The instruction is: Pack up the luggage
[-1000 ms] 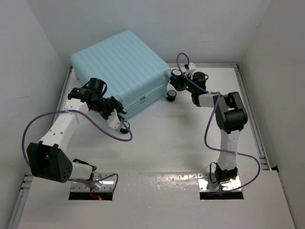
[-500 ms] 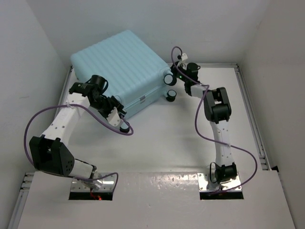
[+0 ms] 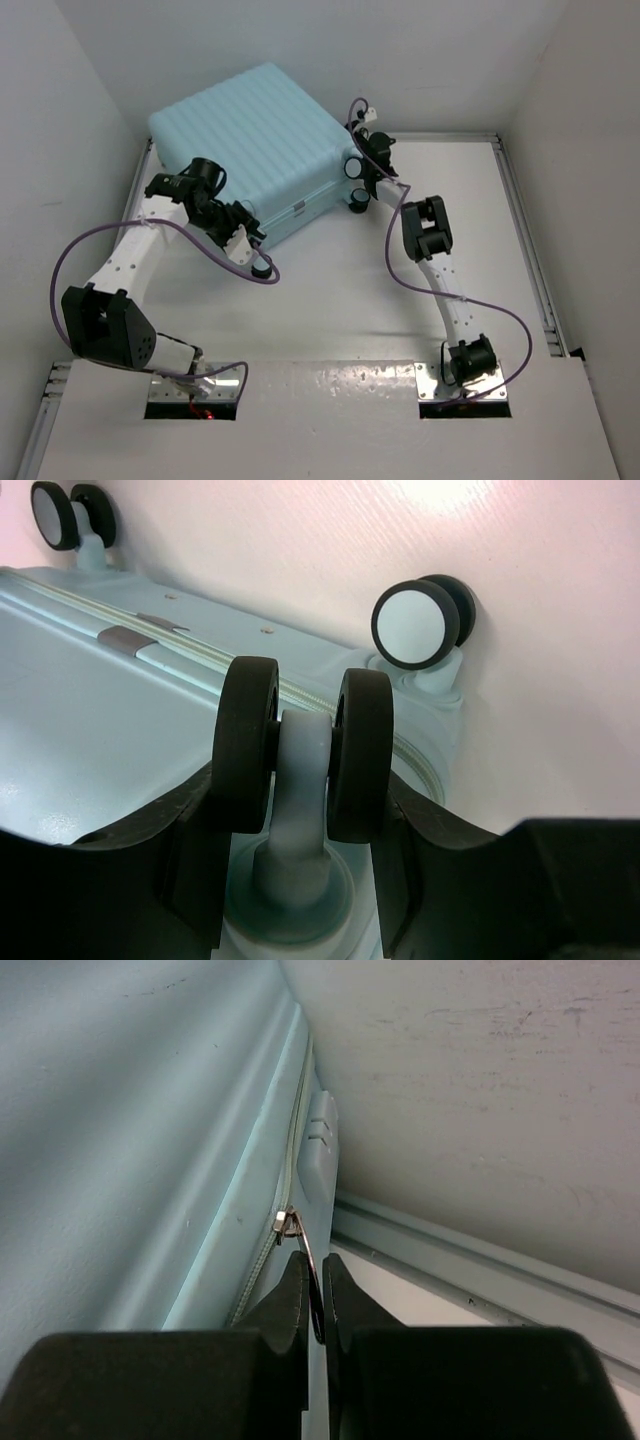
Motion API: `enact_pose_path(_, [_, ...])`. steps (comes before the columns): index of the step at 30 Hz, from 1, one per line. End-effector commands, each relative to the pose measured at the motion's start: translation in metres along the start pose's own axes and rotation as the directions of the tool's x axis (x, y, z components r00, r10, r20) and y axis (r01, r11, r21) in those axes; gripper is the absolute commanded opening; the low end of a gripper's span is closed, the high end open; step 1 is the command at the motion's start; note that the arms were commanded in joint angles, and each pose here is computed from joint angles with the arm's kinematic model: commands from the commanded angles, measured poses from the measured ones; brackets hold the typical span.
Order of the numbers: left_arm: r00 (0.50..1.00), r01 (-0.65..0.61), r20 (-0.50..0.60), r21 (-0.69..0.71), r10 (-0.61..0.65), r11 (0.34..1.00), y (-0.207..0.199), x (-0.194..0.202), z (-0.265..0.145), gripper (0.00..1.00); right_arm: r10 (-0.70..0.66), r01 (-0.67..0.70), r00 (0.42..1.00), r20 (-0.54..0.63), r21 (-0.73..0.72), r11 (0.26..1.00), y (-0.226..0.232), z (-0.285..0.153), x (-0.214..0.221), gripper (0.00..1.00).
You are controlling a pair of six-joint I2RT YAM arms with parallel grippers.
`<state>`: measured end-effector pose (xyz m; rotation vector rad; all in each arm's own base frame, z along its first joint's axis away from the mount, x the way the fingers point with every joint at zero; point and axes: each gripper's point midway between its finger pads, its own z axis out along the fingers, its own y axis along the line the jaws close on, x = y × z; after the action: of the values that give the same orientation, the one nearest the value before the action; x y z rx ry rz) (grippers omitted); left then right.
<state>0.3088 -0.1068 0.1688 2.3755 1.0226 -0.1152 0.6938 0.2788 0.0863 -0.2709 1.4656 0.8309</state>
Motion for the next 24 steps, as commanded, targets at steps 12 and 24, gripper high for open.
enact_pose_path(12, [0.965, -0.081, -0.257, -0.502, -0.059, 0.861, 0.102, 0.095, -0.049, 0.97, 0.077, -0.066, 0.996, -0.039, 0.237, 0.969, 0.003, -0.046, -0.004, 0.84])
enact_pose_path(24, [0.766, 0.592, 0.467, -0.781, -0.441, 0.201, 0.142, -0.013, -0.178, 1.00, 0.489, -0.379, 0.752, -0.442, 0.317, 0.869, 0.038, -0.134, 0.051, 0.75])
